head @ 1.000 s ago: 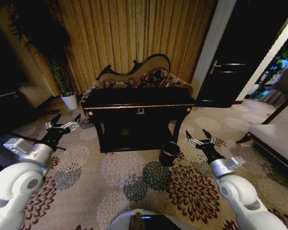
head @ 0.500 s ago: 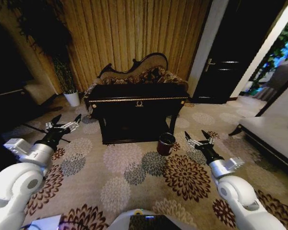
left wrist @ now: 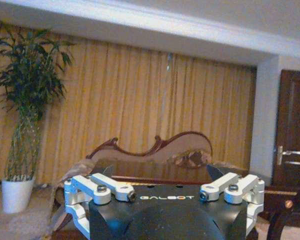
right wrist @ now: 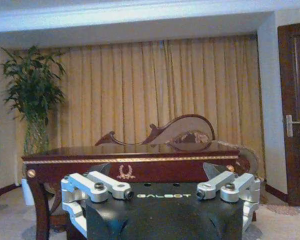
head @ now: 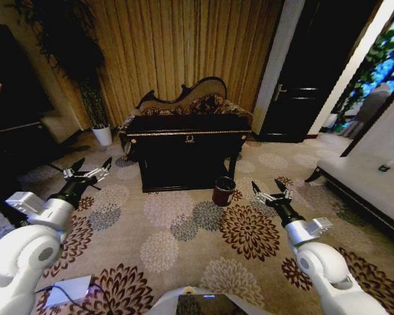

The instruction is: Move to the front of the table and place the trash on the table into the trash bin.

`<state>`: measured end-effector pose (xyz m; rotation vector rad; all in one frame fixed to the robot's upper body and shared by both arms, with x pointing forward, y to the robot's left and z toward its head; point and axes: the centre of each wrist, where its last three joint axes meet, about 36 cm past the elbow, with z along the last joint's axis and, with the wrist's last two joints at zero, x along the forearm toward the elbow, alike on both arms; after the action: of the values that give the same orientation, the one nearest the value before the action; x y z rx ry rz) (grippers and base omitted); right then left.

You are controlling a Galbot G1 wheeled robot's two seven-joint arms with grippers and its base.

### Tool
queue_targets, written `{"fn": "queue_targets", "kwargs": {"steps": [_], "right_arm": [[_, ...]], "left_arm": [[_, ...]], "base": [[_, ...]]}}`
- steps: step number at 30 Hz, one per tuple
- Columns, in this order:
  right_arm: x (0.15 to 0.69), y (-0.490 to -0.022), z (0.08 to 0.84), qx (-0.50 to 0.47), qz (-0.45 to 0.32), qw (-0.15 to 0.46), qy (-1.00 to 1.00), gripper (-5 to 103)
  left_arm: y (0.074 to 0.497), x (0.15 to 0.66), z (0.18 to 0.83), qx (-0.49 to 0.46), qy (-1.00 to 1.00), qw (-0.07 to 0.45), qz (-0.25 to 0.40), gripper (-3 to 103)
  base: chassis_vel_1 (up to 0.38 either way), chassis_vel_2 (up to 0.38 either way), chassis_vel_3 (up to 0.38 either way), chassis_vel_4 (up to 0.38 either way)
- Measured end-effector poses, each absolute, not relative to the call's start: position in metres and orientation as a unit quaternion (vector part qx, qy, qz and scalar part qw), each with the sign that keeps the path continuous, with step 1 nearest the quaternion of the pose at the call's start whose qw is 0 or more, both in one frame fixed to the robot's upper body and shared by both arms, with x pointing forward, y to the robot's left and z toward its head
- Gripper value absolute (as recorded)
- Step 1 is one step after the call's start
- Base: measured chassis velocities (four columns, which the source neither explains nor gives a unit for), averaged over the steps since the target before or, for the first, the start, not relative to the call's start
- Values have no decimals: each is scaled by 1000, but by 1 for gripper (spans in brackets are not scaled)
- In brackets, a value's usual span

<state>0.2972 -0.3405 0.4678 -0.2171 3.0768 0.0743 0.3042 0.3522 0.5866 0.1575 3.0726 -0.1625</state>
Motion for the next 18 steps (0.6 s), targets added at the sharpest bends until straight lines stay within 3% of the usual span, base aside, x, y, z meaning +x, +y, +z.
{"fn": "queue_targets", "kwargs": {"steps": [8, 18], "right_arm": [[300, -340, 477, -37, 24, 5, 999, 100], [290, -319, 513, -75, 25, -8, 997, 100]], "left_arm": [[346, 291, 574, 33, 997, 21, -59, 100], [355, 275, 561, 47, 996, 18, -71, 100]], "base": [[-12, 10, 12, -11], [5, -2, -3, 2]]}}
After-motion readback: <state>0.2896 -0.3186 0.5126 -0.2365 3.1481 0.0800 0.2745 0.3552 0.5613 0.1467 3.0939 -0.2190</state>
